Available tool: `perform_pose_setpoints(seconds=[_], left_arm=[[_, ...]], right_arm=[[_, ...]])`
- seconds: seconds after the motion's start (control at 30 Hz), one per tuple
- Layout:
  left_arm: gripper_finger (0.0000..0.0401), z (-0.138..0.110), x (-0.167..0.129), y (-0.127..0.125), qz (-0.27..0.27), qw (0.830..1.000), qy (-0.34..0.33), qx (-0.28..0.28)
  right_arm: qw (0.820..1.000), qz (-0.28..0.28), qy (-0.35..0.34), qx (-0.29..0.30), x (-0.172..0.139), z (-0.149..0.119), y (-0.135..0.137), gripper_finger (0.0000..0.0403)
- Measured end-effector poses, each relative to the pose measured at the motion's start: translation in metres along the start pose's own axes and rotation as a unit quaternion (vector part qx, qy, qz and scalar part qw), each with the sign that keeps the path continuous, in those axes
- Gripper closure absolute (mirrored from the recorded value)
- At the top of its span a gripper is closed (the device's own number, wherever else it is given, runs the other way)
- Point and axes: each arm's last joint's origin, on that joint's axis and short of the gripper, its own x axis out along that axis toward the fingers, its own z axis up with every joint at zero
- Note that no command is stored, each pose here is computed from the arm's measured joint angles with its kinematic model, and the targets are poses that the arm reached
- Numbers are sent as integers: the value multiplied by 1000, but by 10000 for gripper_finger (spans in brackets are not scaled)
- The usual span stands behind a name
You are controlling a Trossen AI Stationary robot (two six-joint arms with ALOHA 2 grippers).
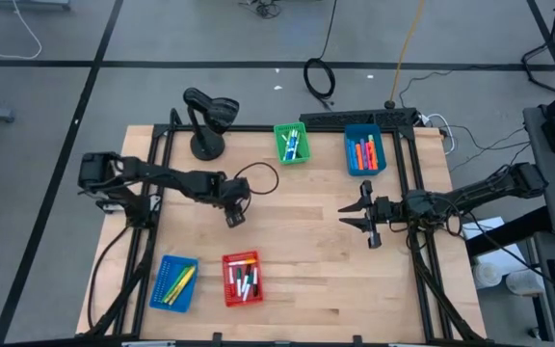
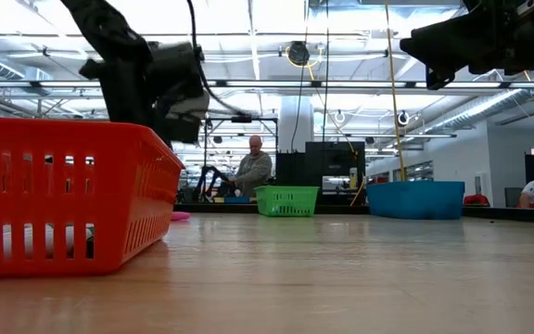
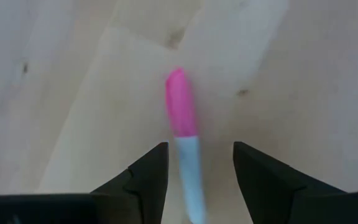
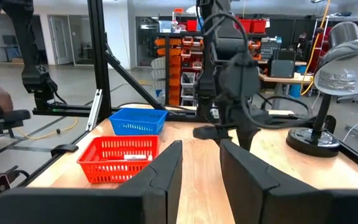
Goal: Pick & Place Markers
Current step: Put the pink mini marker into the red bin
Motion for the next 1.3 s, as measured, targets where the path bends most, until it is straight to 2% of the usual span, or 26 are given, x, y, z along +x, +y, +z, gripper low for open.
perform_pose_setpoints(seconds=[0.13, 0.37, 0.53, 0.73, 0.87, 1.0, 1.1, 1.23, 1.3], left_arm=[[219, 2, 16, 10, 4, 1000, 25, -7], [228, 2, 28, 21, -40, 998, 54, -19], [274, 1, 27, 21, -46, 997, 59, -22], [364, 0, 27, 20, -59, 996, 64, -20], [365, -1, 25, 18, -65, 996, 67, -8], [365, -3, 10, 8, -64, 995, 43, 57], [365, -8, -14, -8, -80, 993, 16, 85], [365, -12, -50, -37, -103, 985, -68, 117], [365, -19, -68, -57, -138, 975, -106, 140]], right_arm=[[1000, 1, -1, 0, 0, 0, 0, 307], [1000, 1, -1, 0, 0, 0, 0, 307], [1000, 1, -1, 0, 0, 0, 0, 307], [1000, 1, -1, 0, 0, 0, 0, 307], [1000, 1, -1, 0, 0, 0, 0, 307], [1000, 0, 0, 0, 0, 0, 0, 307], [1000, 0, 0, -1, 0, 0, 0, 307], [1000, -1, 4, -1, 0, -1, 0, 307], [1000, -1, 7, -1, 0, -1, 0, 307]])
